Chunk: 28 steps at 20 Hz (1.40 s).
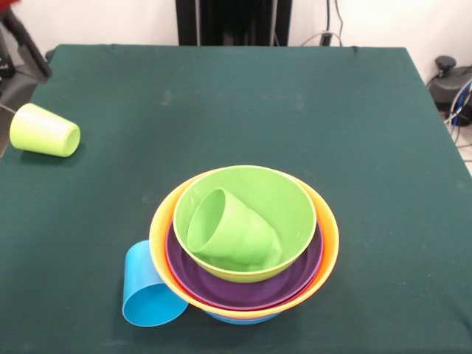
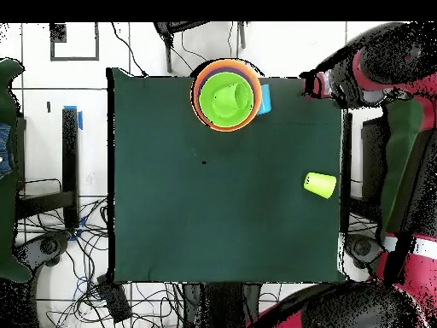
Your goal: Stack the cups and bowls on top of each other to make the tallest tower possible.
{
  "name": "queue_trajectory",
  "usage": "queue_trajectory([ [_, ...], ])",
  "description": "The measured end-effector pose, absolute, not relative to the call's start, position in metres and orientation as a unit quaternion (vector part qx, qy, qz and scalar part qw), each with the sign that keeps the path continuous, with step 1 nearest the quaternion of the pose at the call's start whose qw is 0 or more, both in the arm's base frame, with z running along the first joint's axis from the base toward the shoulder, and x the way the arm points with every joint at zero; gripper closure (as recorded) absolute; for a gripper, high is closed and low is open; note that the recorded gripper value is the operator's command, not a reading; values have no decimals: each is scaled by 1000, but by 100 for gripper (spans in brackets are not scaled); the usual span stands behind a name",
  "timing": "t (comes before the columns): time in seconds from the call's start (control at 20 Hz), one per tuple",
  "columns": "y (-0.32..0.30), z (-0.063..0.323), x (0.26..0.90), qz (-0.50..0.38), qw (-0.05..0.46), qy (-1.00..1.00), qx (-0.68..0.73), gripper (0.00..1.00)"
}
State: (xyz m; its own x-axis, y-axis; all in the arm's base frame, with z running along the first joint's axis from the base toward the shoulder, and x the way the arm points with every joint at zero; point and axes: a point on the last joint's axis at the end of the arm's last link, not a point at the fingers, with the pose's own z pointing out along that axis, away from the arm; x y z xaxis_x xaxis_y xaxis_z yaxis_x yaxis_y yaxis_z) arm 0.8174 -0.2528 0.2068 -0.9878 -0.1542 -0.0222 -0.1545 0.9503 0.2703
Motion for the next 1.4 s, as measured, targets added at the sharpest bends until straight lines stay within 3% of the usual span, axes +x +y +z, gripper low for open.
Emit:
queue_trajectory([
  [0.65,-249,112,812,190,-25,980,-62,0],
  [1.4,-246,99,808,197,-30,978,-61,0],
])
